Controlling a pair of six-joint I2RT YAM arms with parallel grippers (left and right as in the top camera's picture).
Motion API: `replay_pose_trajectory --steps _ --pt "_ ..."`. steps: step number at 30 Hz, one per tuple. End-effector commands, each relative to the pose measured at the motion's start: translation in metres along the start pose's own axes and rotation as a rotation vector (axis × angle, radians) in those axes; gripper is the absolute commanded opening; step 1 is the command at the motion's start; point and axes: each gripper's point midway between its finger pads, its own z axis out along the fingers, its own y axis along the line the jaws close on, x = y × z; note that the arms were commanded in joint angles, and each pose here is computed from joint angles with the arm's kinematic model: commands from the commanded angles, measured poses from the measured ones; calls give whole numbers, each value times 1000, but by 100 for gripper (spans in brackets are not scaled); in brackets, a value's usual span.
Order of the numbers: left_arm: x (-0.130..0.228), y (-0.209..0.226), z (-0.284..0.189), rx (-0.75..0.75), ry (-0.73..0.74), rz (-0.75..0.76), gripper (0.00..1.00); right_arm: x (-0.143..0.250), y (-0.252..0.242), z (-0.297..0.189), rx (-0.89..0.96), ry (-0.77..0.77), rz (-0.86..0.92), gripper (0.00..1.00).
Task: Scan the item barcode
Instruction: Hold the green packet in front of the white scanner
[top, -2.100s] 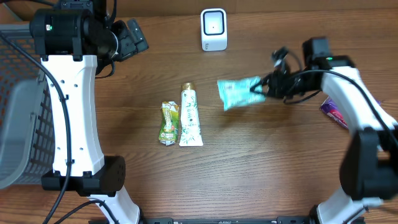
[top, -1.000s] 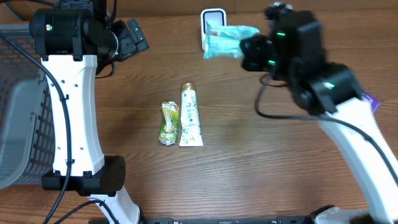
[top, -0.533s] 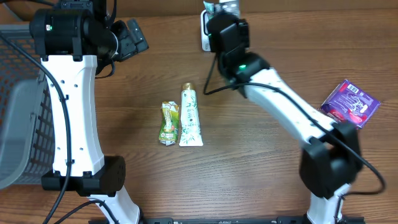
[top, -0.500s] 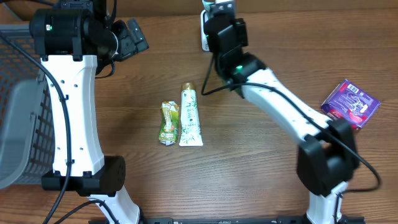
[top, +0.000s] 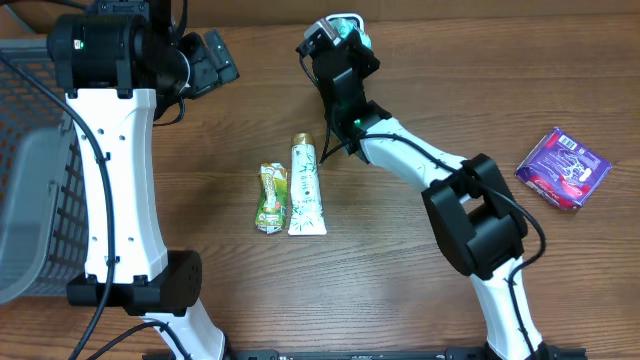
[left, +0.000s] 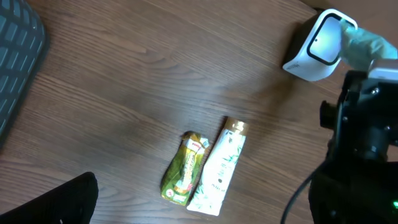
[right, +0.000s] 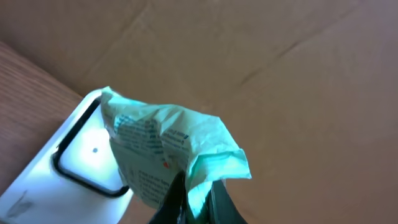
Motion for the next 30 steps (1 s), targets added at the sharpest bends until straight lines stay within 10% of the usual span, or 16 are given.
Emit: replay_pose_trajectory --steps 1,30 --pt "2 -3 2 5 8 19 100 -5 -13 10 65 -22 -132 4" --pt "2 -3 2 5 8 19 100 -33 -15 14 84 -183 -425 4"
